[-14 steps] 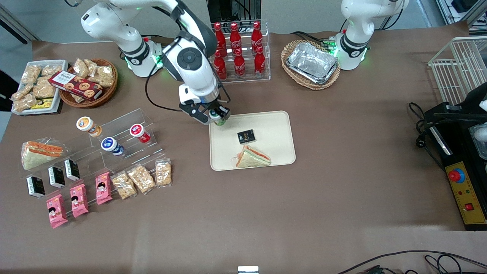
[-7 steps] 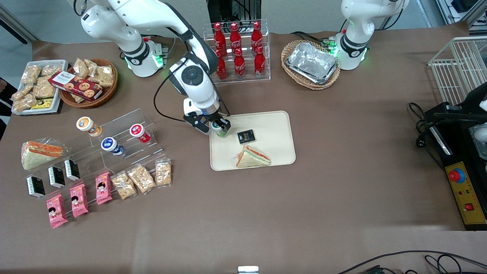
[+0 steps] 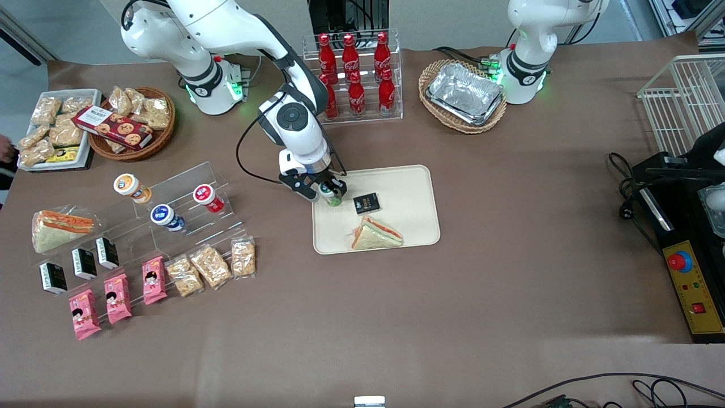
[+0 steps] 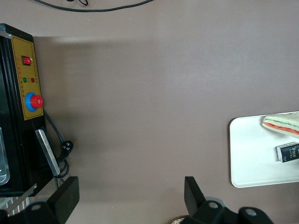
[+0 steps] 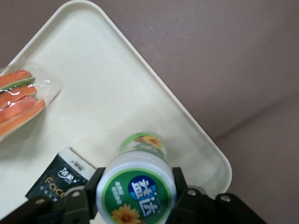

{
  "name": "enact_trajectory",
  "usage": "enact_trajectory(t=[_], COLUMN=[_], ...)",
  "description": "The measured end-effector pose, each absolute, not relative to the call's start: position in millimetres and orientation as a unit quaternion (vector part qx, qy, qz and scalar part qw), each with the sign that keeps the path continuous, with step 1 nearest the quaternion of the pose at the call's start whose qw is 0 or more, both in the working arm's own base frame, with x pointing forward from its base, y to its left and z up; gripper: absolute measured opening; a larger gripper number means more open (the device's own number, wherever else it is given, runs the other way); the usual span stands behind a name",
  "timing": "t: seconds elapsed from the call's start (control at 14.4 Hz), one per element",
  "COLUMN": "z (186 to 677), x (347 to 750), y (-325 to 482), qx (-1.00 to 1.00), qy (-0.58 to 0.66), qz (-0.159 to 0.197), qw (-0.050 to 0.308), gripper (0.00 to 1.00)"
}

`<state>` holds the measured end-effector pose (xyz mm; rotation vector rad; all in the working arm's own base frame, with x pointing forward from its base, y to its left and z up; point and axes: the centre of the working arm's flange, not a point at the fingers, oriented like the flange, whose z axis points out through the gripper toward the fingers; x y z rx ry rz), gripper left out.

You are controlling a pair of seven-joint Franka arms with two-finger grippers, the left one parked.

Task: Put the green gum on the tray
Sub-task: 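Carry the bottle over the white tray beside the black card, then lower the bottle onto the tray and open the right gripper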

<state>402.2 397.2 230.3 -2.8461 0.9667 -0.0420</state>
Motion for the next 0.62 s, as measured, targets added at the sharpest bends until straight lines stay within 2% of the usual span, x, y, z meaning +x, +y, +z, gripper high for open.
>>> enact_trajectory(t=[0.28,0.62], z=[230.4,233.8], x=[402.2,404.7], y=[397.2,396.6], qx=[-0.945,-0.944], qy=[0.321,0.322], qz=[-0.014,-0.016], qw=[0.068,0.071], gripper=[0.98,1.00])
